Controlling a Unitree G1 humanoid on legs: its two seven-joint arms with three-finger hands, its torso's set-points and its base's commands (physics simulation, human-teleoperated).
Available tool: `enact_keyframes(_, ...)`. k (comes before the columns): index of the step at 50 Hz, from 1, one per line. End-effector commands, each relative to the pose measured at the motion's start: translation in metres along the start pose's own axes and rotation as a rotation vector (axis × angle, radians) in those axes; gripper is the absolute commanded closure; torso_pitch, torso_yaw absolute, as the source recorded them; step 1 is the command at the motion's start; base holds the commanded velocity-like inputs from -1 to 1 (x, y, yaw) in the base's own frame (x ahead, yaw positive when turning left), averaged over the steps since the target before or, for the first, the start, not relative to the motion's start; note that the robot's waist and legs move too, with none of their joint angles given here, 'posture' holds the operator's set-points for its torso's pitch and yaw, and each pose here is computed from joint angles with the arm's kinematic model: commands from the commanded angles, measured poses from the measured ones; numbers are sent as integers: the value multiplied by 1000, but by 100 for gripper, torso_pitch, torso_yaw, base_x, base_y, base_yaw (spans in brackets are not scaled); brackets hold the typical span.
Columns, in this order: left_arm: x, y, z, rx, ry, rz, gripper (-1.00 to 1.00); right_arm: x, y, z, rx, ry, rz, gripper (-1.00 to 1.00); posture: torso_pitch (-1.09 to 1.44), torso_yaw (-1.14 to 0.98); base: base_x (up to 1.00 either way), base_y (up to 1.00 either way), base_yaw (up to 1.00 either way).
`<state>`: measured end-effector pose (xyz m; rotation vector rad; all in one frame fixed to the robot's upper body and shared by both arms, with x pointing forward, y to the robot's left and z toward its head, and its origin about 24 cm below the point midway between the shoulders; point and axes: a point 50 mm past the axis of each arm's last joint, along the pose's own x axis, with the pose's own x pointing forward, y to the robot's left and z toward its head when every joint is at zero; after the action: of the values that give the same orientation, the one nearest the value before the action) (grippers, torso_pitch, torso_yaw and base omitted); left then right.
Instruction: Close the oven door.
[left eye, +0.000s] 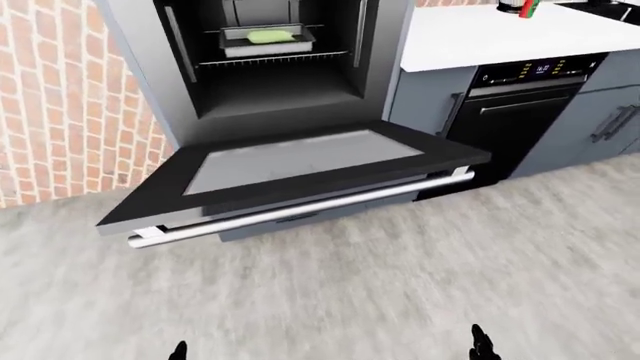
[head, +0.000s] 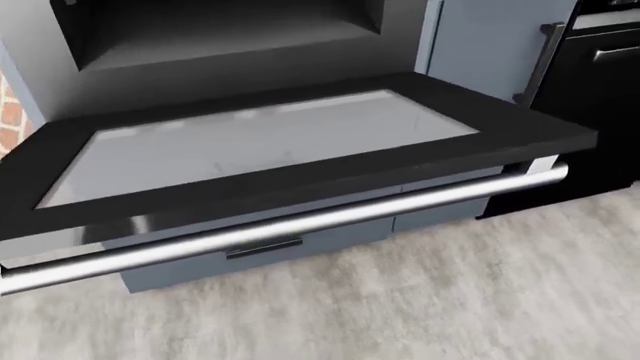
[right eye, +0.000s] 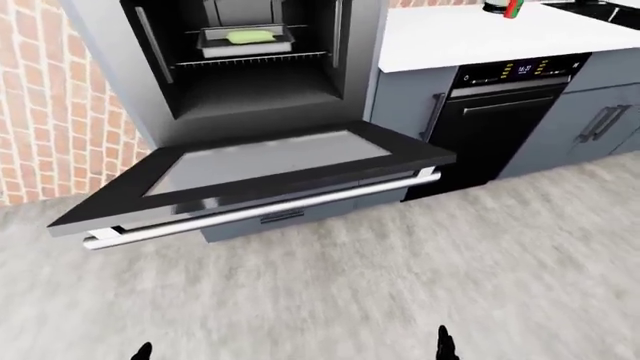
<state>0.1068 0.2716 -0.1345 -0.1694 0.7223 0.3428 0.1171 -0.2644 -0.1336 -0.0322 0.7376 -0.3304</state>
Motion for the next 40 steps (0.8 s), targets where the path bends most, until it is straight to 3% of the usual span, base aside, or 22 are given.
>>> enact_keyframes(1, 3, 1, 10, 10, -50, -2, -100, 3, -5, 9, -4, -44, -15, -100, 0, 0, 0, 25, 0)
enact_keyframes(40, 3, 1, 10, 10, -48, -2, -100, 3, -5, 9, -6, -46, -12, -100, 0, 0, 0, 25, 0)
